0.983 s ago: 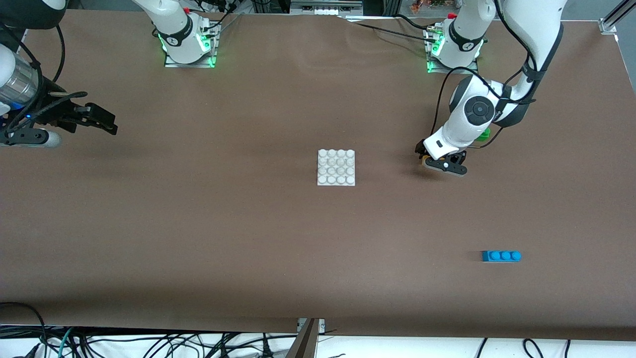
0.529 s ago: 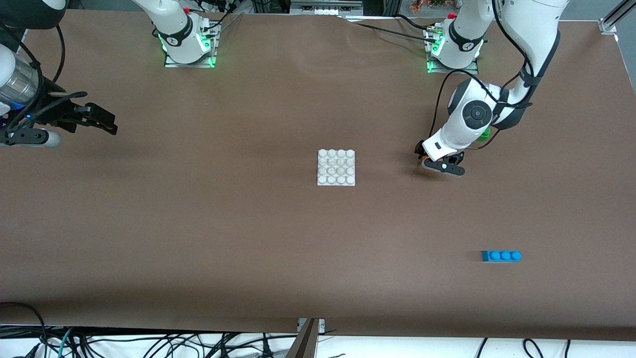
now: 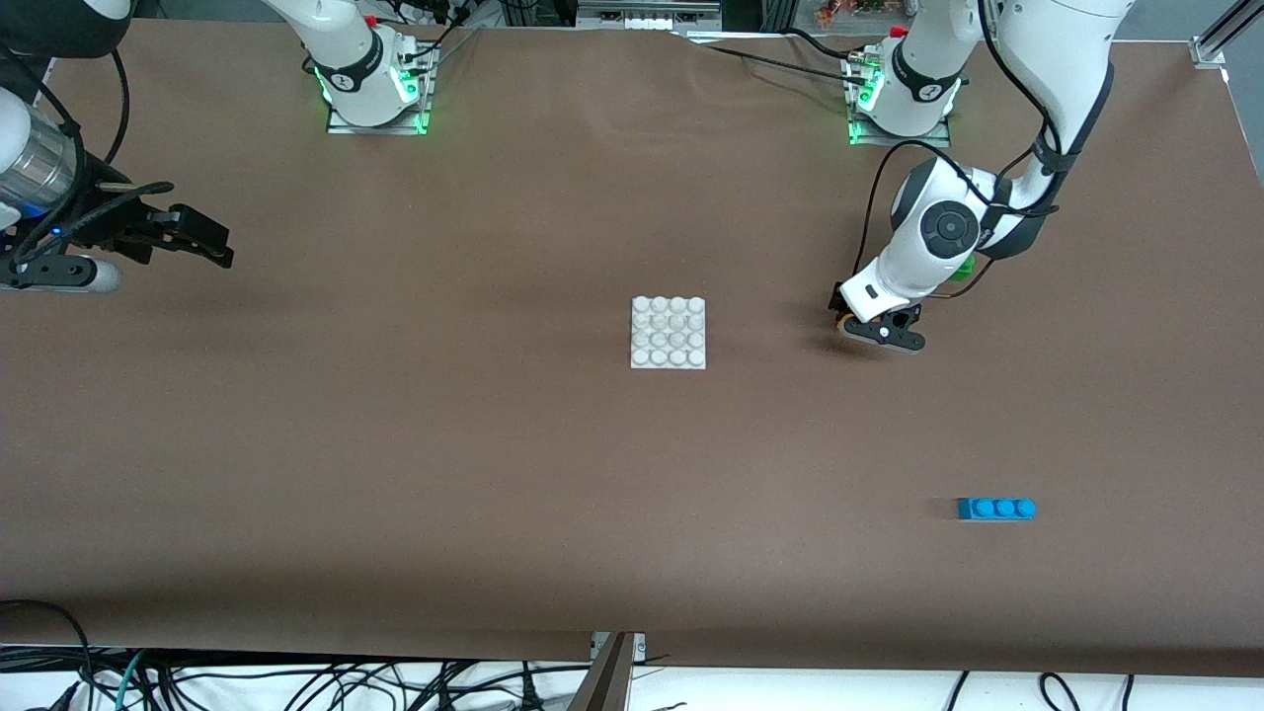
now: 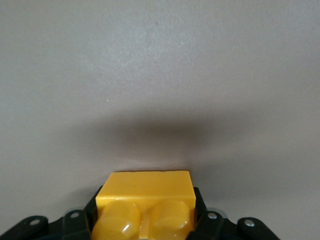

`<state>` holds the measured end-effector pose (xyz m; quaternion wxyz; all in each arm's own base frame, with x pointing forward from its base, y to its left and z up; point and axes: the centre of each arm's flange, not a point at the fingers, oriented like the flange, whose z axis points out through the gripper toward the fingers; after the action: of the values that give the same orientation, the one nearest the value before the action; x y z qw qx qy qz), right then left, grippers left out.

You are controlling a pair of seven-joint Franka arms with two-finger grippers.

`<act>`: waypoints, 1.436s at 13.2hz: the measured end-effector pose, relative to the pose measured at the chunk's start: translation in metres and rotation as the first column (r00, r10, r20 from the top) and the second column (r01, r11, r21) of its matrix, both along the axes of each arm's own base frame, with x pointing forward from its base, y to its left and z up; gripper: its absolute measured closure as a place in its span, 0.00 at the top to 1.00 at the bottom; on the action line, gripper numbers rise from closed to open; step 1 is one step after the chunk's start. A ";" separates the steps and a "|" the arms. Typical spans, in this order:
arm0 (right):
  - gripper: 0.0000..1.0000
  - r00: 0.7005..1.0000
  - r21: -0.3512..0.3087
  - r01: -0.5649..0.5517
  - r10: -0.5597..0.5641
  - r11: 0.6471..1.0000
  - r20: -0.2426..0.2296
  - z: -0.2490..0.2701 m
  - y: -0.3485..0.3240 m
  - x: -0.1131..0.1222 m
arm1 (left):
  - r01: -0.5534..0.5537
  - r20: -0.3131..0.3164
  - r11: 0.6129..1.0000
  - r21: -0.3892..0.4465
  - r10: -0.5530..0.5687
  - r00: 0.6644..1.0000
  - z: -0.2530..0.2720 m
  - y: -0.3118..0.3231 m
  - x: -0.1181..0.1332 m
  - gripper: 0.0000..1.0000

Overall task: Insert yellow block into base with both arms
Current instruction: 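Lift the yellow block with the left gripper, then carry the yellow block with the left gripper over the white plate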

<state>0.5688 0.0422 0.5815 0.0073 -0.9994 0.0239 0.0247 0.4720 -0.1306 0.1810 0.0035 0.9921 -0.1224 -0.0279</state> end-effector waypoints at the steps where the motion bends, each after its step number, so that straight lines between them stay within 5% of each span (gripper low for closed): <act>1: 1.00 1.000 0.000 0.000 0.000 1.000 0.000 0.000 0.000 0.000 | -0.001 0.002 1.000 0.006 0.001 1.000 0.007 0.000 0.003 0.68; 7: 1.00 1.000 0.000 0.000 0.000 1.000 0.000 0.000 0.000 0.000 | -0.024 0.002 0.998 0.059 0.024 1.000 0.082 -0.010 0.032 0.68; 13: 1.00 1.000 0.000 0.000 0.000 1.000 0.000 0.000 0.000 0.000 | -0.156 -0.013 0.985 0.075 0.157 0.988 0.180 -0.097 0.064 0.68; 19: 1.00 1.000 0.000 0.001 -0.001 1.000 0.000 0.000 0.000 0.000 | -0.226 -0.065 0.974 -0.004 0.225 0.972 0.174 -0.226 0.046 0.68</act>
<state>0.5690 0.0419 0.5815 0.0073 -0.9994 0.0242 0.0247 0.5182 -0.3565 0.3551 0.0162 0.9981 -0.0090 -0.0585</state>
